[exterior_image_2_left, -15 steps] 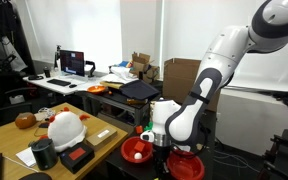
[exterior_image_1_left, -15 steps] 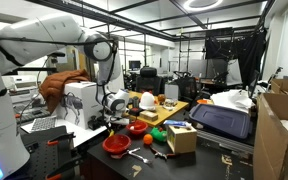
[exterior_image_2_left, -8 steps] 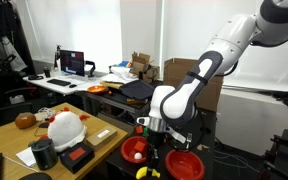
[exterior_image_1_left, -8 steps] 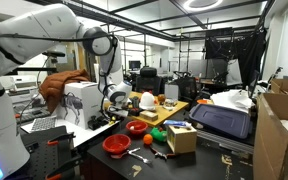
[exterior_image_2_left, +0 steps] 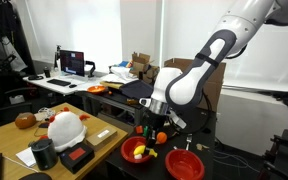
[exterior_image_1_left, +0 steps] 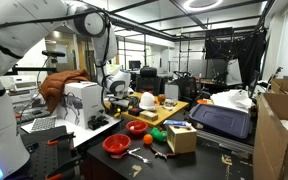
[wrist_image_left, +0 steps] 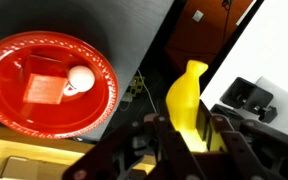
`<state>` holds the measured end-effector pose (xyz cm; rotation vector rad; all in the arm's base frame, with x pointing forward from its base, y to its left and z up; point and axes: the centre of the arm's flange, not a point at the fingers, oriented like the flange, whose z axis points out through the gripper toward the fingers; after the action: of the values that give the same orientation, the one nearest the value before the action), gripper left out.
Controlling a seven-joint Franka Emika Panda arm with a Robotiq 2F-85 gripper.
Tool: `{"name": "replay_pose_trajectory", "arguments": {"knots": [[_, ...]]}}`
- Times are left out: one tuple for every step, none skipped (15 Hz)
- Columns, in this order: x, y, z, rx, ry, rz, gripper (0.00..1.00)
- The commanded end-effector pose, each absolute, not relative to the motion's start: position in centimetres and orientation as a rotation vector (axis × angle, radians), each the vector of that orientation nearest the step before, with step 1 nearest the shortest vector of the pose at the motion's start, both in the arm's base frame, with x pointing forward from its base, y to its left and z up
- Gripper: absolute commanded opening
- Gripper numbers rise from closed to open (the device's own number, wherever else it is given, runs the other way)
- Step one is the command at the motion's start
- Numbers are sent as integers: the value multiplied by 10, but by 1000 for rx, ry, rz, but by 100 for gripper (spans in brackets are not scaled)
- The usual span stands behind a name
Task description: Put the plush toy inside the red bowl
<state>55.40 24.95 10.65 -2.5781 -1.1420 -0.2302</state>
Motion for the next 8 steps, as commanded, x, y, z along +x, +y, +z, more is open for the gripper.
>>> {"name": "replay_pose_trajectory", "arguments": {"knots": [[539,234,134,-2720,-1107,-240,8],[539,228,136,-2756,-1096,-238,8],[541,221,138,-2793,-1084,-234,8],[541,215,139,-2830,-1079,-238,8],[542,207,140,-2868,-1072,-233,8],[543,201,139,-2901,-1065,-229,8],[544,194,139,-2935,-1053,-223,8],[544,187,138,-2965,-1041,-213,8]]}}
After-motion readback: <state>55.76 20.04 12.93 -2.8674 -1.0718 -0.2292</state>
